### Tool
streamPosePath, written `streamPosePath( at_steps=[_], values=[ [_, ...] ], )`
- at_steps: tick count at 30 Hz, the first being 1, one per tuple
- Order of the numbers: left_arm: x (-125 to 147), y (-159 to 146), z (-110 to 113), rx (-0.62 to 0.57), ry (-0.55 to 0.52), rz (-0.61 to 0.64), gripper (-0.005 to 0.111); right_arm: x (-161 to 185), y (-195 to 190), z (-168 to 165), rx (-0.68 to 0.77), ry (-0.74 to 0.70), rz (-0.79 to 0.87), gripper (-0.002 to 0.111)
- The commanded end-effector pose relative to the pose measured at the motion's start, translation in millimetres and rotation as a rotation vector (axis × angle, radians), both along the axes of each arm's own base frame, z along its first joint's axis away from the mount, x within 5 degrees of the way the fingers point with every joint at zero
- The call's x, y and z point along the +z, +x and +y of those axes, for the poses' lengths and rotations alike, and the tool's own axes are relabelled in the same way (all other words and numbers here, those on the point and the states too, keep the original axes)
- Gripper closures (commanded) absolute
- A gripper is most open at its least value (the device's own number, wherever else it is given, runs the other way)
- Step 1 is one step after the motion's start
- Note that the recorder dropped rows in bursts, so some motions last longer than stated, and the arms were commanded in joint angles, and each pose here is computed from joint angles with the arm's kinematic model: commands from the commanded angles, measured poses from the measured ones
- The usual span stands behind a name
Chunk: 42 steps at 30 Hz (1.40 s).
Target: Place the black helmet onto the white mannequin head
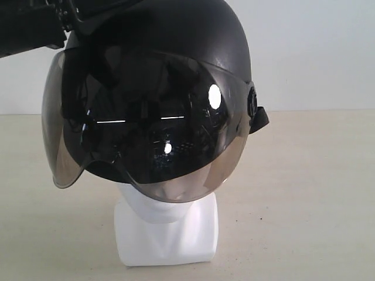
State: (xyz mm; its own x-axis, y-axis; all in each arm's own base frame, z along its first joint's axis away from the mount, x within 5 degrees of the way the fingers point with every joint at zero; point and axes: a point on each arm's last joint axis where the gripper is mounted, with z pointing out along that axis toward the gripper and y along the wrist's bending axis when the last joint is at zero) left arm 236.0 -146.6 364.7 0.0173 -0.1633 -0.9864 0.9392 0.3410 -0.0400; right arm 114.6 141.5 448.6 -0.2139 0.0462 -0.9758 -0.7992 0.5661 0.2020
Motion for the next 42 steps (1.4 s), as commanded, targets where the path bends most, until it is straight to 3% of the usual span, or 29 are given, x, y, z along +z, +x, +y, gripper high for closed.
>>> streamPosePath(
  at_steps=[1, 12, 19, 23, 35, 42],
  values=[
    [5, 2, 0, 0.022, 0.006, -0.017, 0.102, 8, 8, 11, 0.022, -0.057, -0.021, 0.108],
    [26, 15, 20, 0.110, -0.003, -0.085, 0.102, 21, 25, 35, 0.082, -0.149, 0.009, 0.108],
    [38, 24, 37, 0.164, 0.081, -0.156, 0.102, 20, 43, 58, 0.126, -0.229, 0.058, 0.108],
    [39, 30, 38, 0.111, 0.141, -0.163, 0.102, 21, 51, 69, 0.149, -0.262, 0.079, 0.108],
    [29, 52, 29, -0.063, 0.145, -0.149, 0.102, 21, 74, 98, 0.224, -0.373, 0.144, 0.108],
    [28, 62, 27, -0.084, 0.151, -0.141, 0.102, 12, 81, 106, 0.230, -0.398, 0.171, 0.108]
  ],
)
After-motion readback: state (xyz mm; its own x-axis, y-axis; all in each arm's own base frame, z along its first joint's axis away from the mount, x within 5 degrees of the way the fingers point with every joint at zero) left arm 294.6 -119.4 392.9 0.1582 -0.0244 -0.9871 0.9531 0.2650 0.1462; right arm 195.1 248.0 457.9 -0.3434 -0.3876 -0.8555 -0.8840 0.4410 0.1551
